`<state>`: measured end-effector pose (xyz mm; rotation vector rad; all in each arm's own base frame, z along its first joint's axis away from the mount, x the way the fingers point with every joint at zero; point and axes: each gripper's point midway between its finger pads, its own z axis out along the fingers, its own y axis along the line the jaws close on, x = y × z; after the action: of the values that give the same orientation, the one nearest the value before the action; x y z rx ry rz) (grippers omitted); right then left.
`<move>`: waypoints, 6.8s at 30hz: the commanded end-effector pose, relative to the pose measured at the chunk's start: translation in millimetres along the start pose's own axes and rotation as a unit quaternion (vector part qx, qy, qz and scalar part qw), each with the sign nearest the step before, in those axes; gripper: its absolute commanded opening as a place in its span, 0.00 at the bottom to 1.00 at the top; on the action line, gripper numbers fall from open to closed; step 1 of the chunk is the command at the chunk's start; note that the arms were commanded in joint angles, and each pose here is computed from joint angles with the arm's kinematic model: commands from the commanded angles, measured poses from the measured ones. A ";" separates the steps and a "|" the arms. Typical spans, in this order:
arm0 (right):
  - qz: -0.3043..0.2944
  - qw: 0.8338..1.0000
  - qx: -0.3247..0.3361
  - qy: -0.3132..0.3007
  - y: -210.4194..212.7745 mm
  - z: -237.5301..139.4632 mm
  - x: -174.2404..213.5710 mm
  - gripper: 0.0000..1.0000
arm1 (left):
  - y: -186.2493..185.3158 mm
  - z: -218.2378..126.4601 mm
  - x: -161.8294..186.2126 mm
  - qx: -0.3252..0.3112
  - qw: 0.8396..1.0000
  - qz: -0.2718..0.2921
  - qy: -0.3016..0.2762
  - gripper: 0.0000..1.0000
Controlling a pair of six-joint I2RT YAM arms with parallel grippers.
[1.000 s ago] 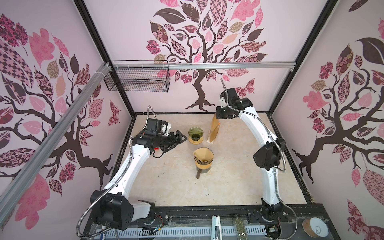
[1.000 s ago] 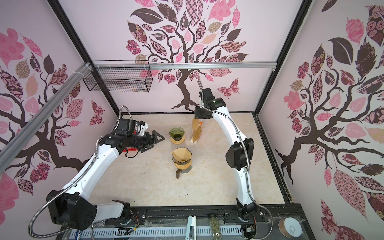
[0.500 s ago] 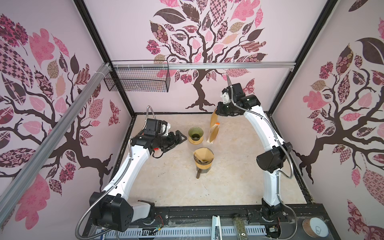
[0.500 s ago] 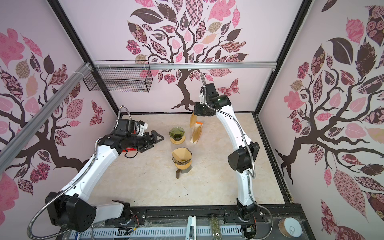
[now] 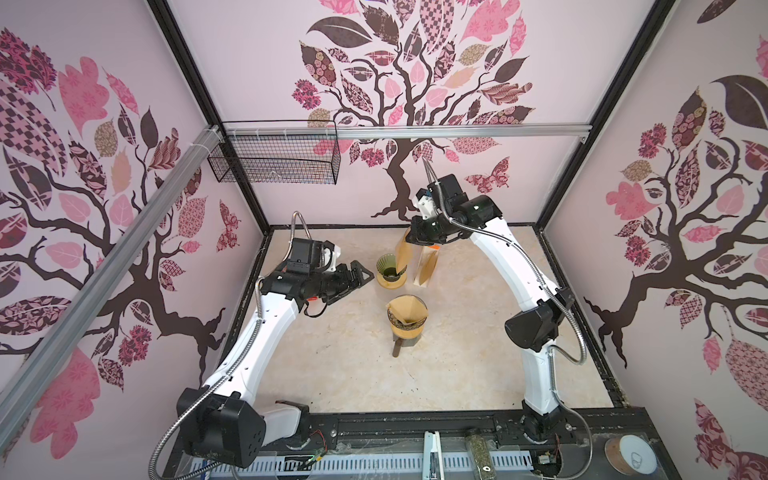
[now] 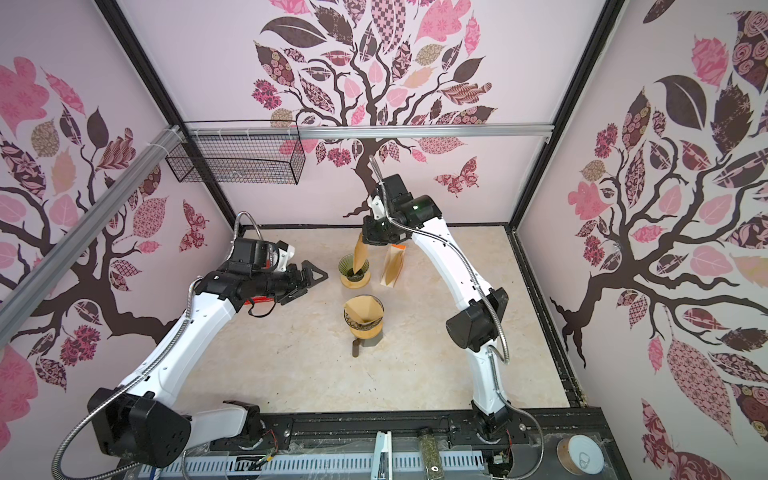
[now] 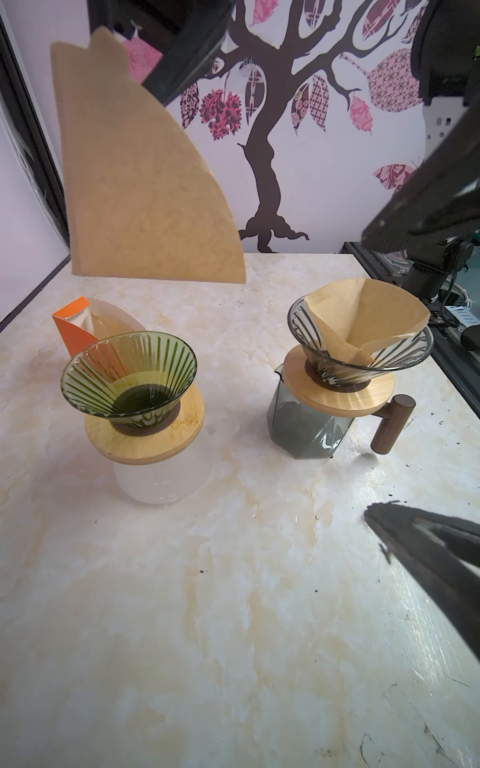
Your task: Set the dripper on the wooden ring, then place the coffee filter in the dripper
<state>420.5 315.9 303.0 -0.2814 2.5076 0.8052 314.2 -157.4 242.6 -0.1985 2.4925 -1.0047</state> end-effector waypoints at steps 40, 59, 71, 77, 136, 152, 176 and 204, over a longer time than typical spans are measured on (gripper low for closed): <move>0.002 0.994 0.073 0.082 -43.7 84.4 34.7 0.00 | -1.9 26.2 -20.3 0.002 0.999 -0.032 0.030 0.97; -0.009 0.987 0.118 0.105 -61.9 106.6 49.1 0.00 | 1.5 28.3 -18.6 -0.003 0.999 -0.043 0.032 0.97; -0.011 0.986 0.132 0.103 -66.4 115.5 50.1 0.00 | 2.5 27.5 -14.0 -0.004 0.998 -0.043 0.037 0.97; -0.012 0.985 0.139 0.105 -70.1 119.9 51.8 0.02 | 2.3 26.5 -14.3 -0.004 0.998 -0.043 0.036 0.97; 0.008 0.994 0.101 0.041 -53.8 65.1 14.2 0.54 | -0.7 31.9 -62.8 -0.076 0.996 -0.036 -0.001 0.97; 0.016 0.994 0.103 0.046 -62.3 62.5 22.9 0.56 | 13.4 64.5 -60.7 -0.158 0.987 -0.010 0.031 0.95; -0.006 0.991 0.117 0.064 -73.9 71.7 33.6 0.55 | 40.3 106.3 -80.8 -0.184 0.981 -0.025 0.057 0.94; -0.004 0.989 0.120 0.089 -87.3 96.8 50.0 0.53 | 65.2 120.4 -74.1 -0.192 0.977 -0.043 0.081 0.93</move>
<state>446.4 302.9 150.4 -0.2793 2.7682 0.4713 429.5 -166.9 139.4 -0.3702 2.8601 -0.5683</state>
